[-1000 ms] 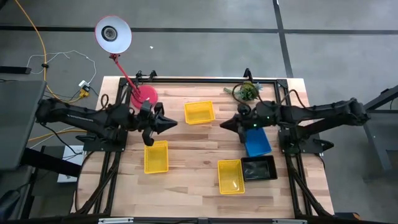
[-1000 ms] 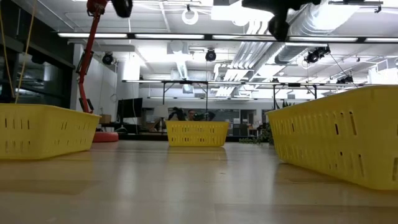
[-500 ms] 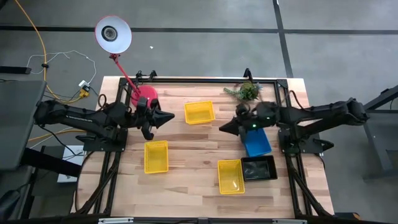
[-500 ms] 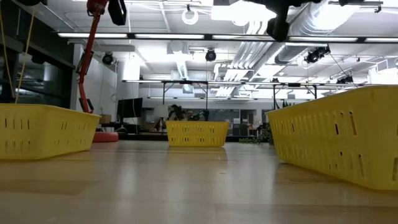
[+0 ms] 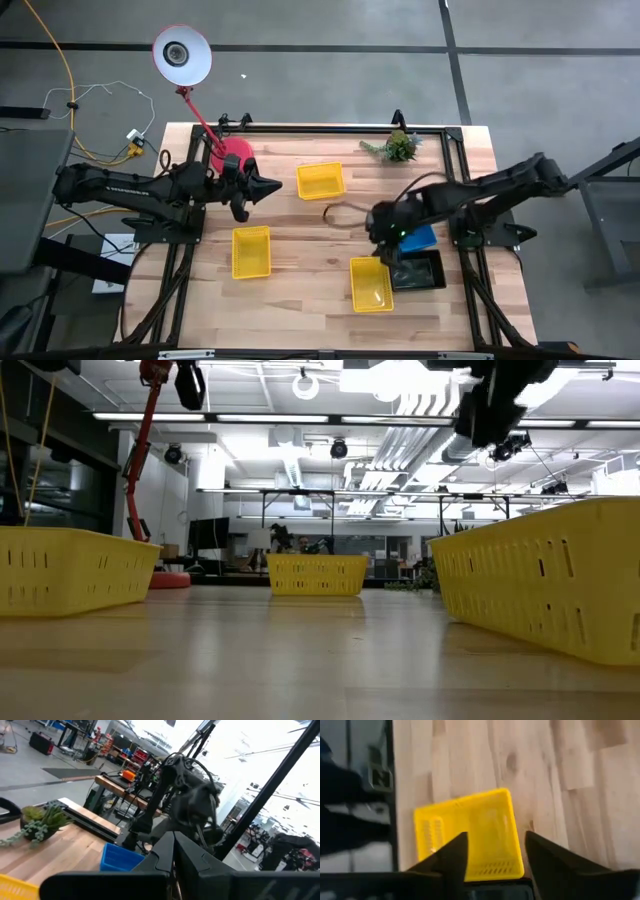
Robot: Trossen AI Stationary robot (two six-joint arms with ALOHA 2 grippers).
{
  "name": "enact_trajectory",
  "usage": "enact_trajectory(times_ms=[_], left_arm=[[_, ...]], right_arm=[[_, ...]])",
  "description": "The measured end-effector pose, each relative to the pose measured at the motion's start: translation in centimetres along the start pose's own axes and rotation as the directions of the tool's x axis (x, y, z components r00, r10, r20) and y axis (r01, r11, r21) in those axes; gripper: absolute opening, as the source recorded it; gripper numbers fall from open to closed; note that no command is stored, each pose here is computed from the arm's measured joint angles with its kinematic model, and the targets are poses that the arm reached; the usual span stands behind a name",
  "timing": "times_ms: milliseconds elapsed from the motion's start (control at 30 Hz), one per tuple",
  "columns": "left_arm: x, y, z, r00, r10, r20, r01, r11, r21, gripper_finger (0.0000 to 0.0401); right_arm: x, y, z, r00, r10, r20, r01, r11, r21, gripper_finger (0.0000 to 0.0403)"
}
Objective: Stack baskets by color
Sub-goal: Stack the bottom yellow bin on the top yellow bin
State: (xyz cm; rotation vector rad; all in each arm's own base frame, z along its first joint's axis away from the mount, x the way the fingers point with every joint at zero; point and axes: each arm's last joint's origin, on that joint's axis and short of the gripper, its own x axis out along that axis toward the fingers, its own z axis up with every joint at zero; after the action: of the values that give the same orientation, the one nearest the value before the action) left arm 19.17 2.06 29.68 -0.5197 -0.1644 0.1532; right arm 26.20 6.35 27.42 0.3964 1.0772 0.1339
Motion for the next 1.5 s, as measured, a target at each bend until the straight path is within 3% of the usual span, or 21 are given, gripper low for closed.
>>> enact_trajectory(times_ms=[167, 367, 533, 700, 833, 900, 1100, 1300, 1400, 1500], left_arm=[[0.0, 0.0, -0.1, 1.0, 0.004, -0.005, -0.004, 1.0, 0.001, 0.0], [0.0, 0.0, 0.0, 1.0, 0.005, -0.004, -0.005, 1.0, 0.001, 0.0], [0.0, 0.0, 0.0, 1.0, 0.005, -0.004, -0.005, 1.0, 0.001, 0.0], [0.0, 0.0, 0.0, 1.0, 0.007, -0.003, -0.007, 1.0, 0.02, 0.0], [0.0, 0.0, 0.0, 1.0, 0.007, -0.003, -0.007, 1.0, 0.026, 0.0], [0.0, 0.0, 0.0, 1.0, 0.007, -0.003, -0.007, 1.0, 0.027, 0.0], [0.0, 0.0, 0.0, 1.0, -0.003, 0.0, 0.003, 0.999, 0.038, 0.0], [-1.1, -0.8, 1.5, 0.993, -0.077, 0.089, 0.069, 0.993, 0.096, 0.0], [-1.8, -1.1, 2.2, 0.988, -0.081, 0.131, 0.064, 0.989, 0.132, 0.0], [-2.3, -1.2, 2.6, 0.984, -0.075, 0.163, 0.049, 0.986, 0.159, 0.0]], right_arm=[[3.7, 0.7, -0.5, 0.993, -0.049, -0.11, 0.033, 0.988, -0.15, 0.0229], [8.5, 1.0, -1.7, 0.958, -0.152, -0.241, 0.101, 0.972, -0.211, 0.0235], [11.1, 1.0, -2.5, 0.929, -0.245, -0.277, 0.193, 0.96, -0.204, 0.0231], [11.8, 1.1, -2.8, 0.92, -0.289, -0.264, 0.251, 0.953, -0.17, 0.0176], [11.6, 0.9, -2.8, 0.915, -0.305, -0.264, 0.275, 0.95, -0.146, 0.006], [11.6, 0.5, -2.5, 0.918, -0.298, -0.264, 0.276, 0.954, -0.118, 0.0017], [9.2, -1.2, -0.8, 0.934, -0.296, -0.199, 0.294, 0.955, -0.04, 0.0004], [2.7, -3.3, 1.6, 0.939, -0.338, 0.056, 0.325, 0.93, 0.173, 0.0002], [1.0, -5.1, 2.7, 0.936, -0.301, 0.183, 0.224, 0.91, 0.349, 0.0001], [1.8, -8.1, 3.1, 0.926, -0.22, 0.306, 0.023, 0.843, 0.537, 0.0001]])
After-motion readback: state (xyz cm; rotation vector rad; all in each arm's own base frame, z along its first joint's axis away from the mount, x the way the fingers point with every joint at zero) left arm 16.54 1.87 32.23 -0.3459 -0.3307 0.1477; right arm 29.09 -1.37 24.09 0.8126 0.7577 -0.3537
